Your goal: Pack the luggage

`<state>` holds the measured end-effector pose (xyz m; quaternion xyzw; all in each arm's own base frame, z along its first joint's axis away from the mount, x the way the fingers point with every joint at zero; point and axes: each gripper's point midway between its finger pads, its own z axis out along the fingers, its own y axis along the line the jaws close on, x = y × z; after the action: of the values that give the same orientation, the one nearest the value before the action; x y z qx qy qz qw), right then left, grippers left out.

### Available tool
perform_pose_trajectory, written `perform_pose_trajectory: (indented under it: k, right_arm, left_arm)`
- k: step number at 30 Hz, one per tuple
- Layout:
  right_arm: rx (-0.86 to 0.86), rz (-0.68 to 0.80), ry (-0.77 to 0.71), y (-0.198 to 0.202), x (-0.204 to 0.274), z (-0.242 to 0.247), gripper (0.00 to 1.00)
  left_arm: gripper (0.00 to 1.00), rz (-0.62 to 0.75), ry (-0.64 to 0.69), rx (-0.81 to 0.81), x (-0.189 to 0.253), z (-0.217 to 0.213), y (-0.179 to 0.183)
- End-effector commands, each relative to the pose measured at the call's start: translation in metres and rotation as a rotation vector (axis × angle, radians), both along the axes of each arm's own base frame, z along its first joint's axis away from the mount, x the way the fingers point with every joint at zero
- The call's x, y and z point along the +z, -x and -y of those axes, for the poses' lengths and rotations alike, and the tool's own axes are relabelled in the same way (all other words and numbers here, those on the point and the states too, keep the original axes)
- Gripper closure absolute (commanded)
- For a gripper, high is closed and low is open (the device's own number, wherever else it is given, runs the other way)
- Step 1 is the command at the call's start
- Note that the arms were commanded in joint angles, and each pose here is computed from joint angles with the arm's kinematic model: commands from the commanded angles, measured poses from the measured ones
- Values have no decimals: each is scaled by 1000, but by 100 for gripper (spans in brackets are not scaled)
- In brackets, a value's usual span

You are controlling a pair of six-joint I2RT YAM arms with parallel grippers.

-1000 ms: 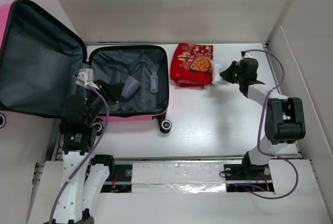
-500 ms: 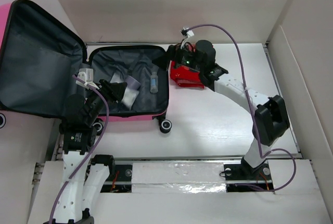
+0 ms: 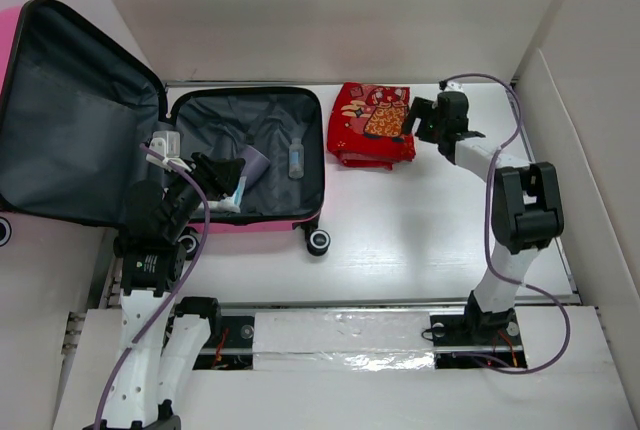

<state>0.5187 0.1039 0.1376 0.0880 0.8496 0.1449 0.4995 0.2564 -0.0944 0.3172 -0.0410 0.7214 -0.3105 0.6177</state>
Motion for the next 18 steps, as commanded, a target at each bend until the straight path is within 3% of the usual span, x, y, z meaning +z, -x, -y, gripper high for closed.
perform_pose_trajectory:
  k: [1,5,12,18]
  right_arm:
    - [28,-97,25,-3,-32,13,13]
    - [130,-221,7,-3,-71,-4,13]
    - [198,-258,-43,-7,-75,-10,17]
    - [324,-325,-116,7,-97,-27,30]
  left_arm:
    - [54,69,2,-22,17,3,-1]
    - [54,65,0,-13,17,2,-2]
    - [54,75,2,-9,19,0,-2]
    - [54,96,4,-4,25,-1,1]
